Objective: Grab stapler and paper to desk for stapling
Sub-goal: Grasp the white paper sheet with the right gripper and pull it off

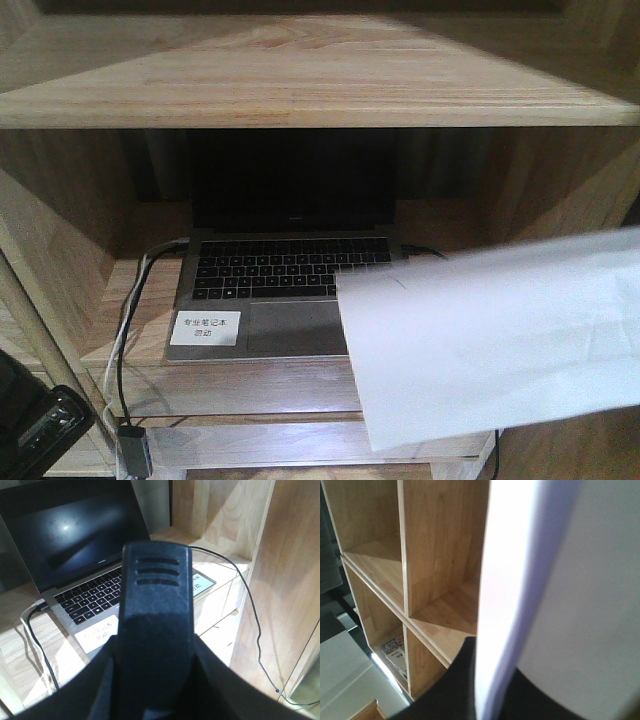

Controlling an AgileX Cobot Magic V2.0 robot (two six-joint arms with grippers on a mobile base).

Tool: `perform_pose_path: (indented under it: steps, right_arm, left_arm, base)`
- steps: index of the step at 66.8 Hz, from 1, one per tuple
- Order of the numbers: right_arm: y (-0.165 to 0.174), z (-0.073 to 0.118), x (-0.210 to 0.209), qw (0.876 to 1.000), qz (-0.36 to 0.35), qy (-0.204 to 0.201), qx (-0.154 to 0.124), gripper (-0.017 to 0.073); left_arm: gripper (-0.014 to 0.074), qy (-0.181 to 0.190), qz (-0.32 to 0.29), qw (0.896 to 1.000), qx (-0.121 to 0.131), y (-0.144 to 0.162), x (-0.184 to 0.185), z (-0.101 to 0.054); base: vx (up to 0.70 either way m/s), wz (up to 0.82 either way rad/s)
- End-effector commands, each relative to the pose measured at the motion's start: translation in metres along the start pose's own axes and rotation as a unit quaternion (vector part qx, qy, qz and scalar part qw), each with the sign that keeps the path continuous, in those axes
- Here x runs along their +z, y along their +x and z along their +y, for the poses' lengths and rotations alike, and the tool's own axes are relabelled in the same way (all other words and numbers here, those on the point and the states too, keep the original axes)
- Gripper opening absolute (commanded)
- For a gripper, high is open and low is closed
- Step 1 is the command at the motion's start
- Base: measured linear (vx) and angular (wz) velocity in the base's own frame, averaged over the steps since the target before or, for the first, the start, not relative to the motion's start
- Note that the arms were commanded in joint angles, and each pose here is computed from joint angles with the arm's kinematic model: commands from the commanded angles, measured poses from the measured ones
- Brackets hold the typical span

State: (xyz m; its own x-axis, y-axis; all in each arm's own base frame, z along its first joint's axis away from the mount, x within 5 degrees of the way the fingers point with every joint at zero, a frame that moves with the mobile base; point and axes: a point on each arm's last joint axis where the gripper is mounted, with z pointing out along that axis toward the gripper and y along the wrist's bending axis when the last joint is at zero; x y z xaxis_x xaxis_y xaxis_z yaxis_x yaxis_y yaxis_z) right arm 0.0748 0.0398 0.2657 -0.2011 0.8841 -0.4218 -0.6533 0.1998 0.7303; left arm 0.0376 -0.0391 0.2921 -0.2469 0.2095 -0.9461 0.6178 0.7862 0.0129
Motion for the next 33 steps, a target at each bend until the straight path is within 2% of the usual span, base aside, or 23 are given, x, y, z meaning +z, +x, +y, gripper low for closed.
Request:
perform_pose_path:
  steps: [1, 26, 33]
  right_arm:
    - [-0.005, 0.009, -0.003, 0.999, -0.024, -0.024, -0.001, -0.0005]
    - [-0.004, 0.003, -0.013, 0.999, -0.03, 0.028, 0.003, -0.0005]
    - [-0.003, 0.003, -0.013, 0.999, -0.023, 0.033, -0.009, -0.0005]
  left_arm:
    - [-0.0007, -0.012, -0.066, 0.998, -0.013, -0.019, -0.005, 0.002]
    - [-0.0007, -0.012, -0.066, 0.998, -0.013, -0.019, -0.005, 0.002]
    - [-0.0007, -0.012, -0.066, 0.998, -0.013, -0.019, -0.005, 0.002]
  base:
    - [0.0, 0.0]
    - [0.0, 0.0]
    - [0.0, 0.0]
